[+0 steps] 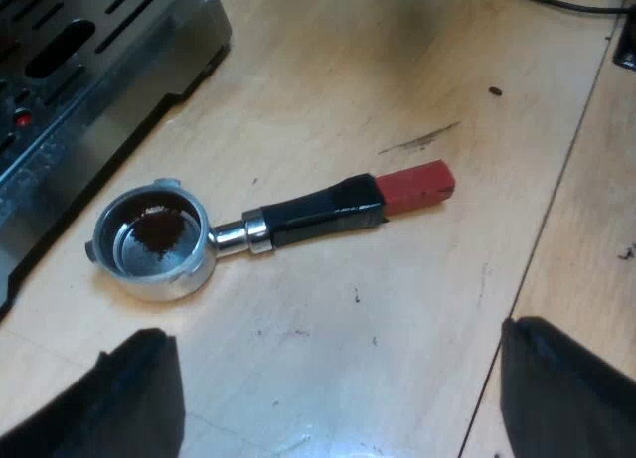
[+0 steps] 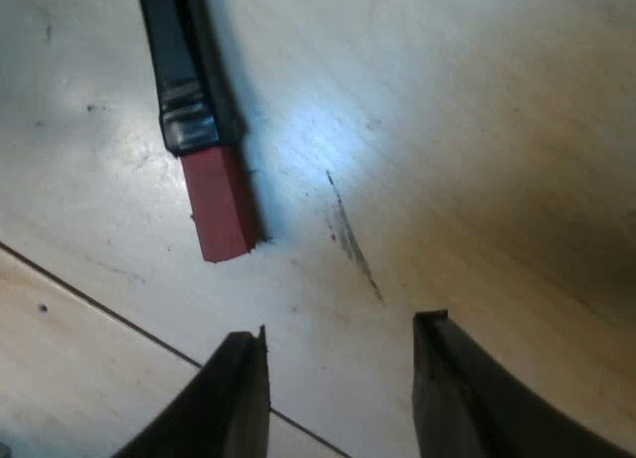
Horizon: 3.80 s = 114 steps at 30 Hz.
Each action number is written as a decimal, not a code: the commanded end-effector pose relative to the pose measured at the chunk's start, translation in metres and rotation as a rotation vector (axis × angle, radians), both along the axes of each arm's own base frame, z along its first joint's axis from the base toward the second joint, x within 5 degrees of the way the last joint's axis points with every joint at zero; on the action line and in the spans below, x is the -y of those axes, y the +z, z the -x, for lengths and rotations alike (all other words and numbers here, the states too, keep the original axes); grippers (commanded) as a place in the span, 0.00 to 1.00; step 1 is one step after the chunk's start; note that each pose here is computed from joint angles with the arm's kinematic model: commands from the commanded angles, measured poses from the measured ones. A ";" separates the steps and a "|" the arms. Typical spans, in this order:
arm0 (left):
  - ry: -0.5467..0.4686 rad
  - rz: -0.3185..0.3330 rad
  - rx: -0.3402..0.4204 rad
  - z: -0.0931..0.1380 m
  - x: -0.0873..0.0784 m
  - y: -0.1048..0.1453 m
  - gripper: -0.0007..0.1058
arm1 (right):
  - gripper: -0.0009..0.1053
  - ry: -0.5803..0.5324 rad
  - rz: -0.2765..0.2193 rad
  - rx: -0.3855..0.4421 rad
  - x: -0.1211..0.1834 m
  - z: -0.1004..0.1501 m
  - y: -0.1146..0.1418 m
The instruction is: Put the handle in the coffee machine
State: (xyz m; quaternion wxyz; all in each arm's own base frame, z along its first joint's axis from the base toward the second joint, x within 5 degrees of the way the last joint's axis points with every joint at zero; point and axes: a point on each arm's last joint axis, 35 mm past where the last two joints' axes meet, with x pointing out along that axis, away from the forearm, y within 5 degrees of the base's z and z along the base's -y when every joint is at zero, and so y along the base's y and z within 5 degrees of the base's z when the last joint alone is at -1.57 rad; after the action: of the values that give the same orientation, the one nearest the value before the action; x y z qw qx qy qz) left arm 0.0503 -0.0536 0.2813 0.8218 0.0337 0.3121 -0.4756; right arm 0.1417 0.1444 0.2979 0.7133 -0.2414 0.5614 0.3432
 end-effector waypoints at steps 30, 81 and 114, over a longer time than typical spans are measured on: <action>-0.111 -0.108 -0.124 -0.031 0.040 -0.031 0.65 | 0.11 -0.124 0.146 -0.106 -0.028 -0.030 -0.099; 0.096 -0.374 -0.165 -0.030 0.026 -0.019 0.65 | 0.01 -0.046 -0.027 -0.158 -0.118 0.013 -0.151; 0.238 -0.603 -0.135 -0.023 0.009 -0.006 0.65 | 0.01 -0.068 -0.315 -0.087 -0.218 0.016 -0.176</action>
State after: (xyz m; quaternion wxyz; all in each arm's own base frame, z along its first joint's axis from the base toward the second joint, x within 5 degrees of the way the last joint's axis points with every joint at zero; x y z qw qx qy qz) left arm 0.0731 -0.0632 0.2727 0.7984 0.2019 0.4967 -0.2739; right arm 0.1249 0.3611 0.1267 0.7218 -0.0873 0.5423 0.4211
